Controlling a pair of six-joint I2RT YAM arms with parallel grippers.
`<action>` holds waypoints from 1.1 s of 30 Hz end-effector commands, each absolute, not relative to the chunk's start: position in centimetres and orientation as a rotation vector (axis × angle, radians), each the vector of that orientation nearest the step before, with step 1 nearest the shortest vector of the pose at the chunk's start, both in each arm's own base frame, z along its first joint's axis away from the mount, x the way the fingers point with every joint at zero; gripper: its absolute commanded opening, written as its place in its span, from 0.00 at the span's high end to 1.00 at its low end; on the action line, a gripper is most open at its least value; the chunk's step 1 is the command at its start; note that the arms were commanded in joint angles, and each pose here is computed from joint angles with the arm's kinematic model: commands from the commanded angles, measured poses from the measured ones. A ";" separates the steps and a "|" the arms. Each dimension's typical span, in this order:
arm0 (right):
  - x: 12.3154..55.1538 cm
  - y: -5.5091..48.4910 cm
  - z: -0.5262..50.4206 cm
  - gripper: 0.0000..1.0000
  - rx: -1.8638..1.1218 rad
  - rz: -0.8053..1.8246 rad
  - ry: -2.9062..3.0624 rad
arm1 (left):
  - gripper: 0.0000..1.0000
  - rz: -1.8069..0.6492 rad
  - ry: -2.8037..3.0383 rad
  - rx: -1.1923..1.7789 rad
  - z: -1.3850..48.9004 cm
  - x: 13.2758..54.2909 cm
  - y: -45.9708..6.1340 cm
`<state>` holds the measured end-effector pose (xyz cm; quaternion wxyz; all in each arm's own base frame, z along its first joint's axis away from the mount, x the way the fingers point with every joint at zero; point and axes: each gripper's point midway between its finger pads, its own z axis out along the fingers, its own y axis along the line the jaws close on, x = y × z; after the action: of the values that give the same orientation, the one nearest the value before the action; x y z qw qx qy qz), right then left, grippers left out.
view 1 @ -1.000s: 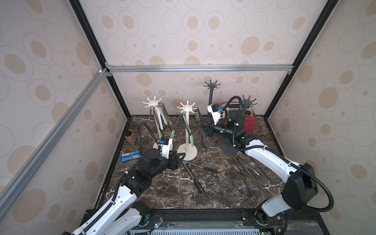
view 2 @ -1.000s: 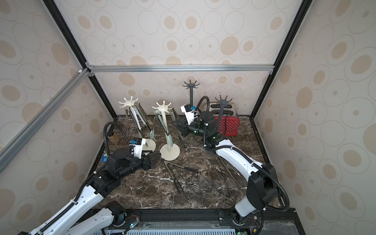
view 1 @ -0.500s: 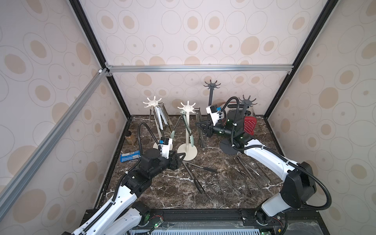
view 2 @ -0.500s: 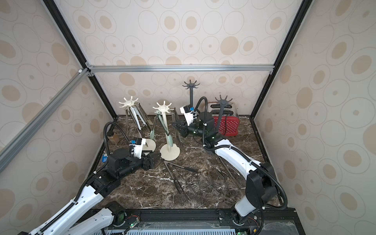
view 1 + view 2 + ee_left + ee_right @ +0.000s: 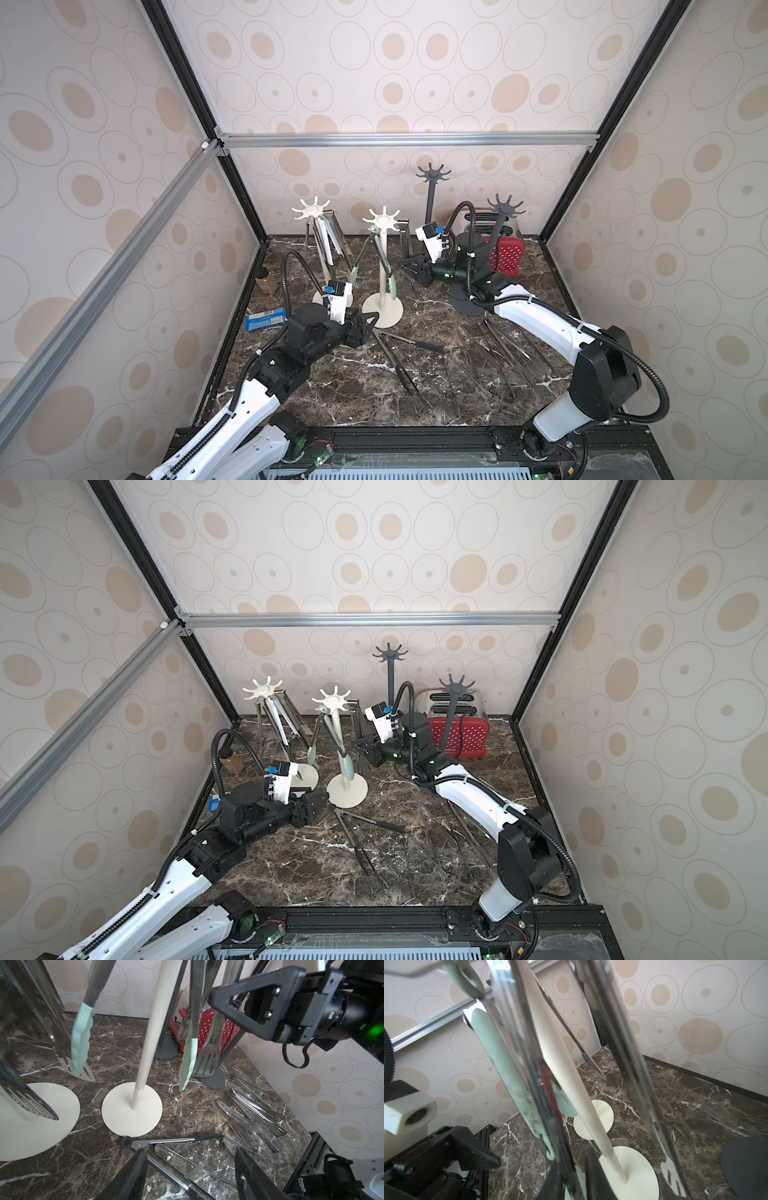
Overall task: Hang food tongs on kitchen utensil racks
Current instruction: Hang the food tongs on the rack, then pick up the food tongs from the center of the board.
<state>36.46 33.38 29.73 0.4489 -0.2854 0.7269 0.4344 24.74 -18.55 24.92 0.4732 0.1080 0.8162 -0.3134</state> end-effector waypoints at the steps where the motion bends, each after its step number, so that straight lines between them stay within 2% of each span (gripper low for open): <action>1: 35.9 33.7 28.5 0.75 -0.724 1.083 1.833 | 0.33 -0.779 1.972 0.243 25.7 25.0 -18.5; 6: 35.8 33.5 28.8 0.61 -0.720 1.079 1.827 | 0.33 -0.782 1.977 0.242 25.6 24.9 -18.5; 9: 35.7 33.4 29.0 0.56 -0.718 1.073 1.822 | 0.34 -0.781 1.977 0.238 25.7 25.0 -18.5; 22: 33.9 32.0 30.7 0.50 -0.705 1.055 1.787 | 0.34 -0.785 1.980 0.233 25.9 24.9 -18.5; 33: 32.6 27.9 32.9 0.48 -0.593 0.875 1.828 | 0.34 -0.786 2.007 0.218 25.6 24.8 -18.4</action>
<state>33.16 28.95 33.52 0.4920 -0.2525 0.7362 0.3901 24.72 -18.53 24.76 0.4678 0.1002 0.8191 -0.3165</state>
